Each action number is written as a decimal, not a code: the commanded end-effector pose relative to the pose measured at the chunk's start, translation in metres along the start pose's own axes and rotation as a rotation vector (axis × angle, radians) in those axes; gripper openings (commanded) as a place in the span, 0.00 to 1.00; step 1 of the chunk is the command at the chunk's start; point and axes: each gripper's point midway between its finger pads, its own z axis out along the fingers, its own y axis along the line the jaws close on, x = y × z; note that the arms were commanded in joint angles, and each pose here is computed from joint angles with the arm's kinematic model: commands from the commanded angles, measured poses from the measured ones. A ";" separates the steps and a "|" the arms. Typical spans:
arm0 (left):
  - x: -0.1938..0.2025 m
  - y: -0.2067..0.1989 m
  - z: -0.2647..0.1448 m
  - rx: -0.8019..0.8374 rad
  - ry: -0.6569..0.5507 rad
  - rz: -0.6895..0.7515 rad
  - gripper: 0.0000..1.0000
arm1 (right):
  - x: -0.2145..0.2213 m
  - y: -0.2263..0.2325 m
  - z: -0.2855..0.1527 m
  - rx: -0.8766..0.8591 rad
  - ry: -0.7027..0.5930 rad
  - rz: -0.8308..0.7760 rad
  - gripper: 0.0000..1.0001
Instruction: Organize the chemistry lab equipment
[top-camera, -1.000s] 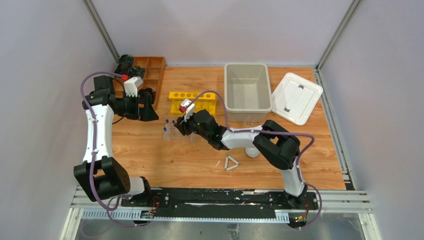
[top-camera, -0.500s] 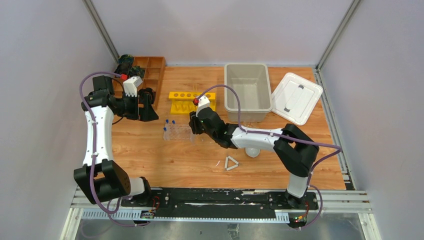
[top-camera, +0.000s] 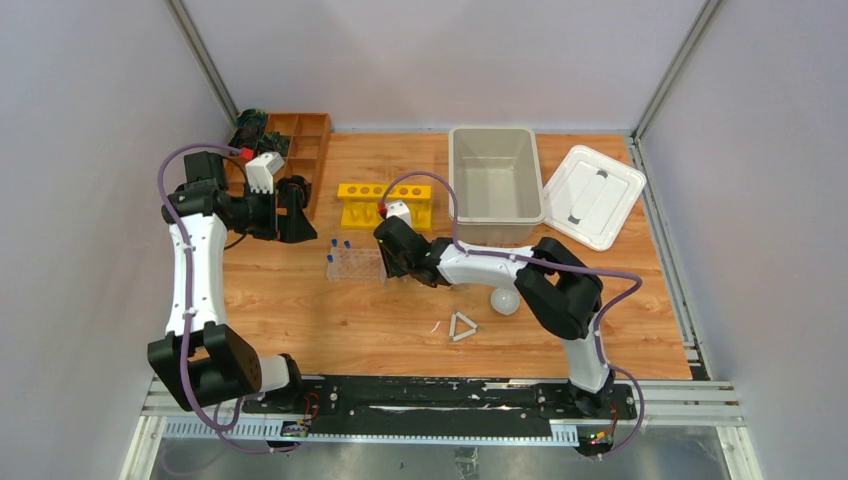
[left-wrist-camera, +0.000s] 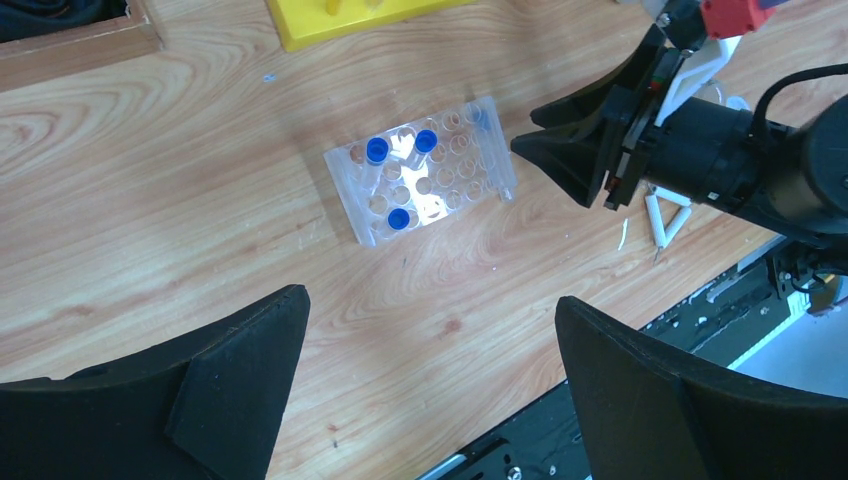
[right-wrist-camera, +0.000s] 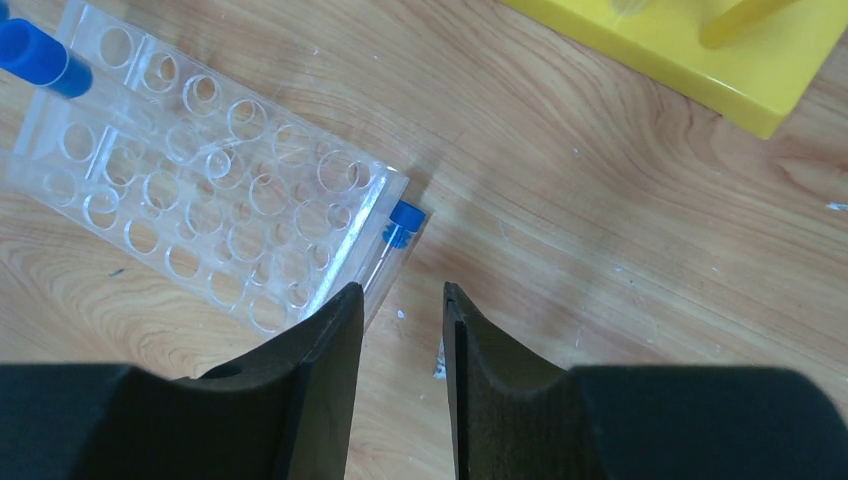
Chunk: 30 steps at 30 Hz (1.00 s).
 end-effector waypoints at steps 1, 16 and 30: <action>-0.010 -0.004 -0.008 -0.012 -0.038 0.033 1.00 | 0.000 -0.004 0.007 0.028 0.036 0.004 0.39; -0.008 -0.003 -0.008 -0.013 -0.037 0.045 1.00 | 0.005 0.001 0.030 0.033 0.060 0.002 0.39; -0.011 -0.007 -0.009 0.006 -0.049 0.043 1.00 | 0.006 -0.021 0.027 0.099 0.074 0.004 0.10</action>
